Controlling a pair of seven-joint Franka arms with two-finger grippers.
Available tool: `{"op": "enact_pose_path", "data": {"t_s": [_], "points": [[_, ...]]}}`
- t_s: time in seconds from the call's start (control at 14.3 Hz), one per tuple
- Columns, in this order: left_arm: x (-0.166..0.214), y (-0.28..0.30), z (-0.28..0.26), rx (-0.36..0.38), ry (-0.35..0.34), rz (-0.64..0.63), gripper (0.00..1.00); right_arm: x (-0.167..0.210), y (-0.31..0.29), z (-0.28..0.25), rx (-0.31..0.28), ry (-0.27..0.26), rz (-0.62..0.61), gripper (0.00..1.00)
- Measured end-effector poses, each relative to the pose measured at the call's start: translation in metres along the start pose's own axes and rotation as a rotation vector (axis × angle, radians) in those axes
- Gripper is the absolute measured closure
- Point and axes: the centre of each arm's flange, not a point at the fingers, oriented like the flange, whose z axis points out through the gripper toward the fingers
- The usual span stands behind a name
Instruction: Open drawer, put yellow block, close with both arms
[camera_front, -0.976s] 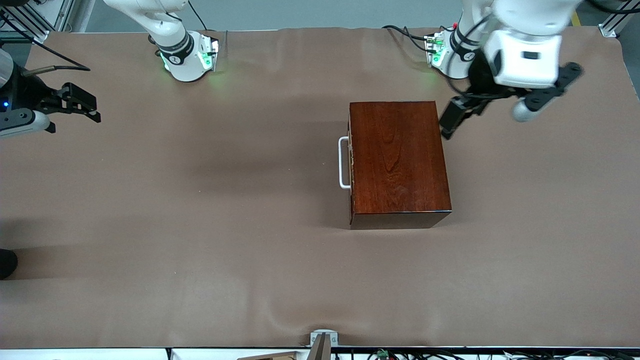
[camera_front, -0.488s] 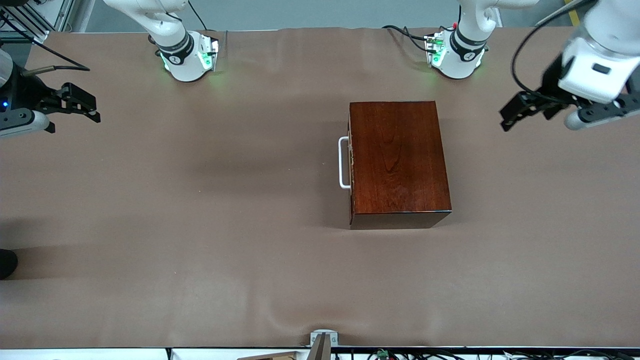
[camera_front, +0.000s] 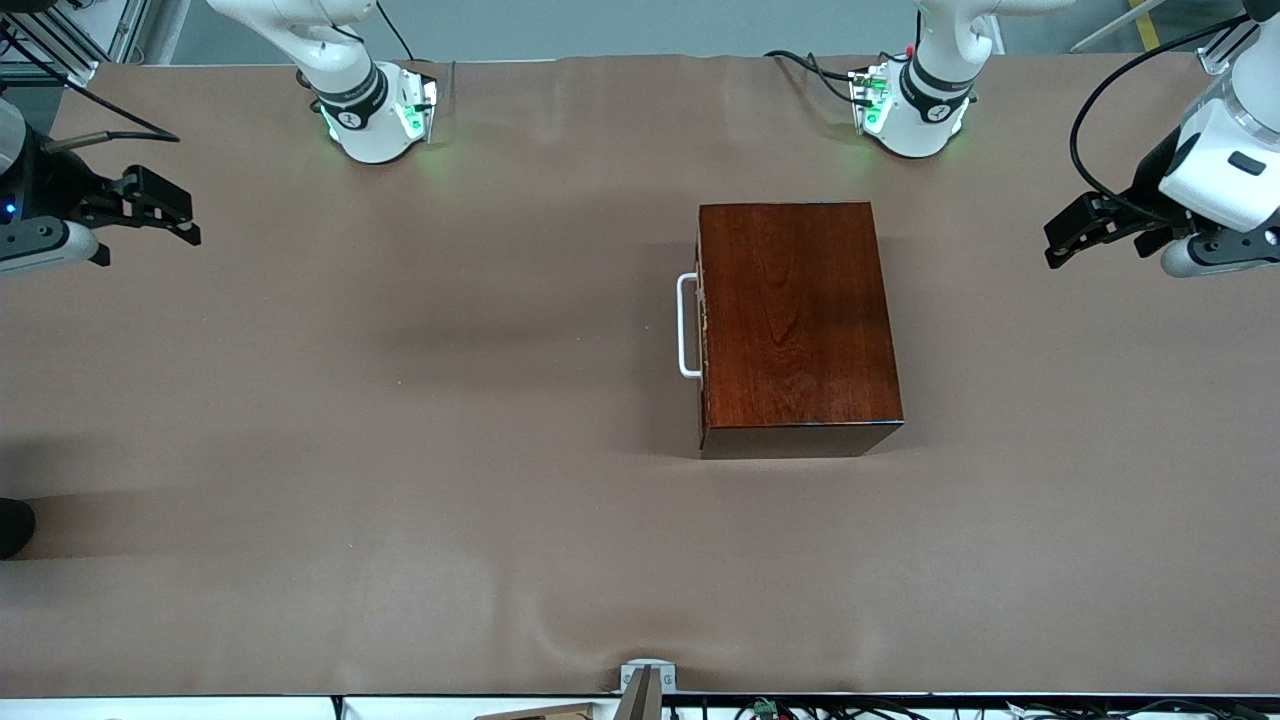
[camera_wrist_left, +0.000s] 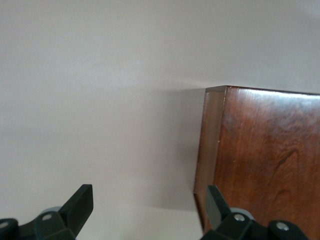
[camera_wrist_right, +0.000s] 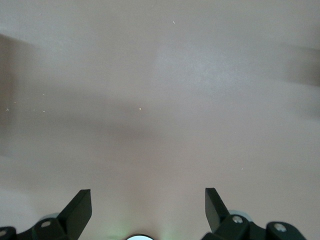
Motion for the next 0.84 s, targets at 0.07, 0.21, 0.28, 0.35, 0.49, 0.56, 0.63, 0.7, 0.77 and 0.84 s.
{"op": "enact_pose_path", "data": {"t_s": [0.07,0.21,0.28,0.35,0.49,0.56,0.63,0.7,0.77,0.84], "points": [[0.001,-0.002,0.0,0.006,0.005,0.032,0.0,0.0,0.0,0.0,0.0,0.0,0.0,0.0],[0.005,-0.016,-0.001,0.008,0.018,0.102,0.0,0.0,0.002,0.0,0.0,0.0,0.003,0.0],[0.007,-0.023,-0.001,0.008,0.022,0.131,0.0,-0.001,0.003,0.0,0.0,0.0,0.01,0.0],[0.007,-0.028,-0.001,0.009,0.023,0.149,0.0,-0.001,0.005,0.0,0.0,0.0,0.021,0.0],[0.007,-0.025,-0.002,0.009,0.024,0.167,0.0,-0.001,0.007,0.0,0.001,0.0,0.033,0.0],[0.006,-0.022,-0.002,0.009,0.026,0.174,0.0,-0.001,0.007,0.0,0.001,0.0,0.035,0.0],[0.005,-0.019,-0.003,0.009,0.027,0.179,0.0,-0.001,0.007,0.0,0.001,0.0,0.036,0.0],[0.005,-0.018,-0.003,0.009,0.028,0.18,0.0,-0.001,0.007,0.0,0.001,0.0,0.037,0.0],[0.006,-0.018,-0.003,0.009,0.03,0.18,0.0,-0.001,0.007,0.0,0.001,0.0,0.038,0.0],[0.006,-0.019,-0.004,0.009,0.033,0.178,0.0,-0.001,0.007,0.0,0.001,0.0,0.038,0.0]]}}
